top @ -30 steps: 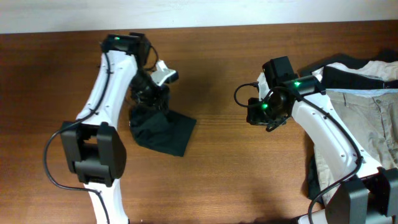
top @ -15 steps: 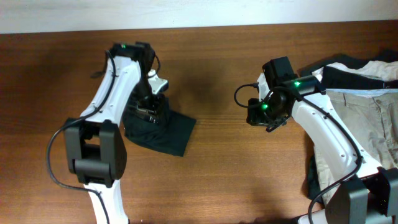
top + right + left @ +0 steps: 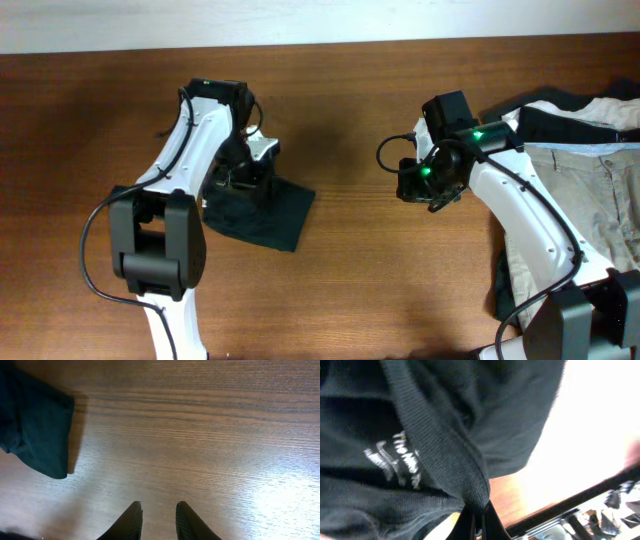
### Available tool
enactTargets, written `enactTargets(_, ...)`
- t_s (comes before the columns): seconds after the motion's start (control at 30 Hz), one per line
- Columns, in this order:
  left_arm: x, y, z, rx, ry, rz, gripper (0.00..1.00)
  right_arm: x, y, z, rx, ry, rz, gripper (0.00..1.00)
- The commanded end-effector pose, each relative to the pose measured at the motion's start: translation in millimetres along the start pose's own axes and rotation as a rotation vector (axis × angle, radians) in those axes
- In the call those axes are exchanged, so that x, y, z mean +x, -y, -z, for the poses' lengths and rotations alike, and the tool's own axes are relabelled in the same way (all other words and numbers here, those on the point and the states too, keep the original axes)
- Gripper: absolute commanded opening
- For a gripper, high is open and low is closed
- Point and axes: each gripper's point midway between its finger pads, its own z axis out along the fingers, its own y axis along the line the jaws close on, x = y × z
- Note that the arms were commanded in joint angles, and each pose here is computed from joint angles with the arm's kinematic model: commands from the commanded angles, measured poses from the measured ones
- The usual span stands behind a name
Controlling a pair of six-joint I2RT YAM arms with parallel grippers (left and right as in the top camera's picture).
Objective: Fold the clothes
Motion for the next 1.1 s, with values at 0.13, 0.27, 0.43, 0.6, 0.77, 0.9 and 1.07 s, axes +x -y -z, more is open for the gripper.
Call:
enactTargets(0.13,-3.3,84.0,-17.3,0.101,-0.013,-0.169,0.01,-0.8,1.6,0.5,-0.001,0.001,0.004,0.28)
enactTargets(0.27,0.7,95.1,-67.3,0.085,-0.044,-0.170,0.13,-0.8,1.6,0.5,-0.001,0.001,0.004,0.28)
enactTargets(0.43,3.2,102.2,-87.2,0.083,-0.050,-0.155,0.38,-1.0,1.5,0.5,-0.002,0.002,0.004,0.32)
enactTargets(0.6,-11.0,54.0,35.4,-0.173,0.055,-0.079,0.51,-11.1,-38.3,0.0,-0.156,0.047,0.096,0.36)
enactTargets(0.77,-27.7,-19.7,90.5,-0.194,0.229,0.098,0.65,17.6,-125.4,-42.3,-0.222,0.000,0.292,0.42)
enactTargets(0.9,-25.1,-45.8,98.5,-0.131,0.264,0.178,0.72,51.6,-180.8,-97.1,-0.341,-0.121,0.373,0.43)
enactTargets(1.07,-23.6,-51.5,100.0,-0.126,0.268,0.193,0.72,44.2,-212.5,-107.8,-0.421,-0.056,0.410,0.45)
